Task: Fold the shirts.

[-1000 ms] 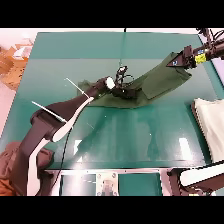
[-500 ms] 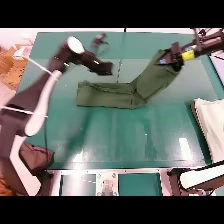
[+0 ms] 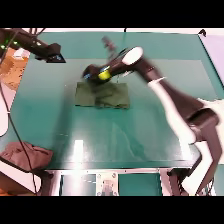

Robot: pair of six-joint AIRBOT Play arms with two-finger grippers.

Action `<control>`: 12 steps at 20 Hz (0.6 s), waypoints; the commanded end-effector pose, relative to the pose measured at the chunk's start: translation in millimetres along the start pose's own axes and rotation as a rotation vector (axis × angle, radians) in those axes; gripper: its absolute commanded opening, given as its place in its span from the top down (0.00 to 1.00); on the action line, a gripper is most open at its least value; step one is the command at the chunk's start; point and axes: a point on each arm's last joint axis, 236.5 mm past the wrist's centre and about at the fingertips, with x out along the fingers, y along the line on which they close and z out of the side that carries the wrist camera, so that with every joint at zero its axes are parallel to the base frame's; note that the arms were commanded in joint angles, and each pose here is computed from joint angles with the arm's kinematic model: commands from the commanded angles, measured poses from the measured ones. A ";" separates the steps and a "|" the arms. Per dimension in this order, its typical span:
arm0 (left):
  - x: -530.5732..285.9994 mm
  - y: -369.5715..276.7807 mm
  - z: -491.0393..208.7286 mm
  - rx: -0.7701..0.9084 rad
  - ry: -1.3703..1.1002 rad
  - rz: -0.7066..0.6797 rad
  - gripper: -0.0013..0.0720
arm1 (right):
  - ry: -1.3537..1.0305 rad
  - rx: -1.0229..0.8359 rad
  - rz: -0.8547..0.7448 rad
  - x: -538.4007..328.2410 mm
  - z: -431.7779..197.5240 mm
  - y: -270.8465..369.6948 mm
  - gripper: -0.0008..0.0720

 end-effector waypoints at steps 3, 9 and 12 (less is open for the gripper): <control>-2.9 27.0 -18.1 -0.014 0.047 0.009 0.95 | -0.033 0.025 0.004 27.7 -2.2 -2.9 0.32; -2.7 27.4 -16.8 -0.014 0.042 0.011 0.95 | 0.029 0.154 -0.265 -159.1 36.1 -136.9 0.57; -2.7 27.7 -17.1 -0.015 0.043 0.012 0.95 | 0.107 0.293 -0.341 -187.6 3.9 -197.5 0.43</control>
